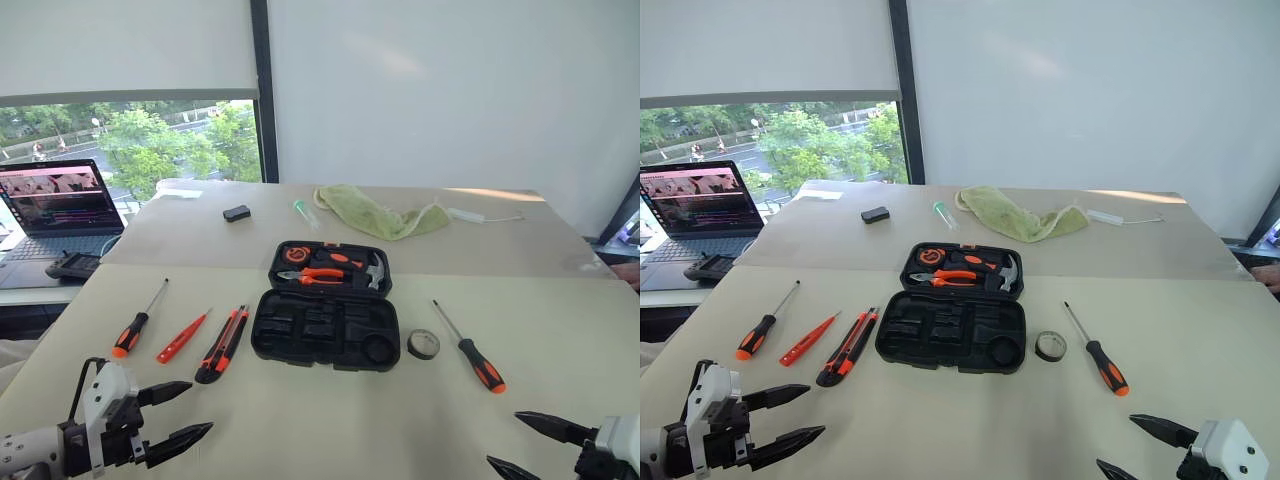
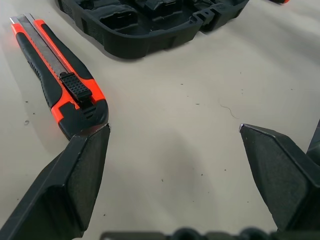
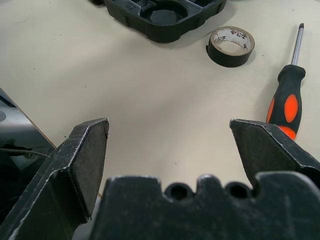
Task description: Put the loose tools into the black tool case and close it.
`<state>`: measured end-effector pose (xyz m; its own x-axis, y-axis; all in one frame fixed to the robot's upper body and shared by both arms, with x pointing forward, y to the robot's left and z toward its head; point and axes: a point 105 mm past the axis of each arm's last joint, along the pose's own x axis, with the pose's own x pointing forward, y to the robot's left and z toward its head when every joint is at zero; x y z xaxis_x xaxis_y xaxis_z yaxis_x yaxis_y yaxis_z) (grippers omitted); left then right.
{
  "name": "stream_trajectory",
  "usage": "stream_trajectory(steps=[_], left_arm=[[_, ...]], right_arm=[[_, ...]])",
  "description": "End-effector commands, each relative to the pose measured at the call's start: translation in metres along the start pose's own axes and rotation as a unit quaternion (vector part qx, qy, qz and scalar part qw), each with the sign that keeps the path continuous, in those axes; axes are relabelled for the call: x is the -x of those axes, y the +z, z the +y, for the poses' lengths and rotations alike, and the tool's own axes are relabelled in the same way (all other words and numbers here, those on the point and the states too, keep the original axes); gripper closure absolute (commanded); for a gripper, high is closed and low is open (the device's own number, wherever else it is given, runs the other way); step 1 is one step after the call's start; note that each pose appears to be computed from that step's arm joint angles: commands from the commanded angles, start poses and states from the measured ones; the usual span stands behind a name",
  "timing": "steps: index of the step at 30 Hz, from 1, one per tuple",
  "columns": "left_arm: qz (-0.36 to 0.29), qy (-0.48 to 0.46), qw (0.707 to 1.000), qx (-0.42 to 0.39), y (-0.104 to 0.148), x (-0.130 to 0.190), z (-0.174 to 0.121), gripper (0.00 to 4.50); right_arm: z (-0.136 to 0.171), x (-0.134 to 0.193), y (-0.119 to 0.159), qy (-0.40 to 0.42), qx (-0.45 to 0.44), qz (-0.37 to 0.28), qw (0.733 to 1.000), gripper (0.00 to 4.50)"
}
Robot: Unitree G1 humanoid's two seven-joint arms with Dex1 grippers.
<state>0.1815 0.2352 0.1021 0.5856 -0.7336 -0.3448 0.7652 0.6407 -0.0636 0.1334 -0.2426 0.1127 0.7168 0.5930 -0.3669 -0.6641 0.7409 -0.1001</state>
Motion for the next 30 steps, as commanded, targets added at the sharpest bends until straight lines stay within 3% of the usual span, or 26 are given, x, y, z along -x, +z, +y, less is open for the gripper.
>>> stream_trajectory(steps=[1, 5, 10, 14, 19, 25, 28, 30], left_arm=[[-0.022, -0.005, 1.000, -0.011, 0.011, -0.005, -0.001, 0.04], [-0.050, 0.026, 0.998, 0.013, 0.024, -0.014, 0.006, 0.04], [-0.097, 0.210, 0.971, 0.063, 0.049, -0.008, 0.064, 0.04], [-0.020, 0.312, 0.945, 0.097, 0.047, 0.014, 0.109, 0.04], [0.110, 0.343, 0.925, 0.117, 0.042, 0.037, 0.146, 0.04], [0.173, 0.352, 0.908, 0.146, 0.037, 0.026, 0.177, 0.04], [0.200, 0.327, 0.910, 0.160, 0.029, 0.018, 0.177, 0.77], [0.211, 0.313, 0.912, 0.161, 0.026, 0.014, 0.176, 1.56]], right_arm=[[-0.004, -0.001, 0.011, -0.003, 0.029, -0.016, 0.999, 0.00], [0.002, -0.018, 0.034, 0.010, 0.051, -0.065, 0.997, 0.00], [0.029, -0.046, 0.091, 0.115, 0.083, -0.178, 0.974, 0.00], [0.045, -0.056, 0.122, 0.192, 0.106, -0.212, 0.952, 0.00], [0.053, -0.060, 0.140, 0.235, 0.125, -0.225, 0.937, 0.00], [0.052, -0.062, 0.144, 0.222, 0.134, -0.229, 0.938, 0.00], [0.054, -0.061, 0.141, 0.214, 0.134, -0.225, 0.941, 0.00], [0.055, -0.059, 0.140, 0.207, 0.133, -0.223, 0.943, 0.00]])
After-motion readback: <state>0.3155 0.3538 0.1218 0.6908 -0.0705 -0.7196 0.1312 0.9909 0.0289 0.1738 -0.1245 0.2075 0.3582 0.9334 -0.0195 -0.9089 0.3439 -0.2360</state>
